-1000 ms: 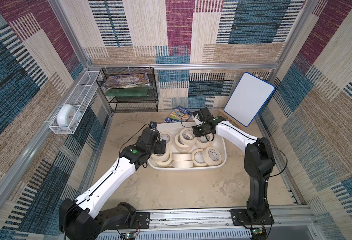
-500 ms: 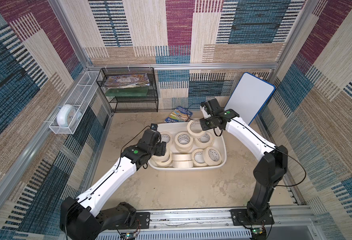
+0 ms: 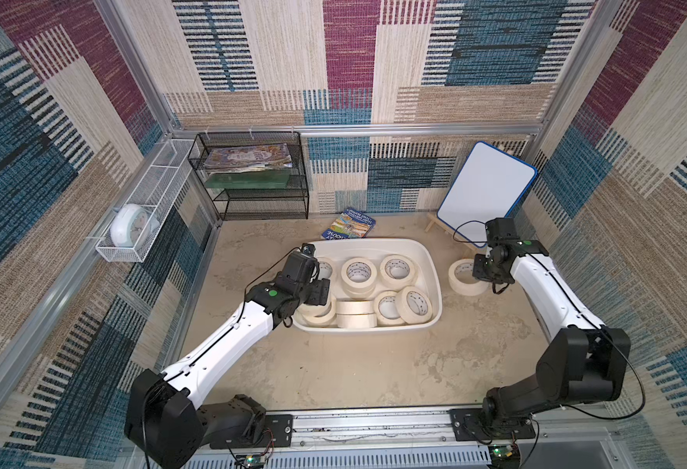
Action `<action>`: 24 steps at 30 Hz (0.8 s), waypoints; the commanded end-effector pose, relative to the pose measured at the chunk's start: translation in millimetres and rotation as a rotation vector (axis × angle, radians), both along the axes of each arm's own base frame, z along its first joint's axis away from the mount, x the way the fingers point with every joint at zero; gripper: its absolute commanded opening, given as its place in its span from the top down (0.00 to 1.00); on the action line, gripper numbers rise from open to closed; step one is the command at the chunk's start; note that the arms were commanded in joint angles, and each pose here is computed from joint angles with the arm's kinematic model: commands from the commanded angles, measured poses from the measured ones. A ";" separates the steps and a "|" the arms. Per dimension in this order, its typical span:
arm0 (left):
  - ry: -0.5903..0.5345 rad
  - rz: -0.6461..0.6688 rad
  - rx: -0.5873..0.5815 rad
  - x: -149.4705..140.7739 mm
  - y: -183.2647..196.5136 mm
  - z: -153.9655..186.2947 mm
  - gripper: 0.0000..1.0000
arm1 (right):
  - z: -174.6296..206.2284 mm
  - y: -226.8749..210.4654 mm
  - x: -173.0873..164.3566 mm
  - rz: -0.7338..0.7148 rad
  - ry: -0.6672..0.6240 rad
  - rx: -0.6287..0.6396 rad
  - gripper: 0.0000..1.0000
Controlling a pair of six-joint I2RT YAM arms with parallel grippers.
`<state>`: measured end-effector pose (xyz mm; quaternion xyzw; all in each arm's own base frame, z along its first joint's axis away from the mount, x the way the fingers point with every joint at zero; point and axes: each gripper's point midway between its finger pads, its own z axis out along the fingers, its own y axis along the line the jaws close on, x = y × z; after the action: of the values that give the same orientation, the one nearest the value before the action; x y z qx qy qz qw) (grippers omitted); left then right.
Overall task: Take out the art tape in the storage box
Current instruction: Place the art tape at the center of the board.
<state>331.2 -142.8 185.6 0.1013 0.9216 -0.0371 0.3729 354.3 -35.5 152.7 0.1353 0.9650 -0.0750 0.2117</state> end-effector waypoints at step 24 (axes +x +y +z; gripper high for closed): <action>0.093 -0.059 -0.010 -27.9 0.1 -3.6 0.14 | -88.6 15.9 76.9 0.047 -0.062 0.104 0.62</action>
<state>310.4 -140.3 187.2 0.1069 0.9288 -0.0534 0.3509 429.5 -21.4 59.5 0.1328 0.9641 -0.0202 0.2292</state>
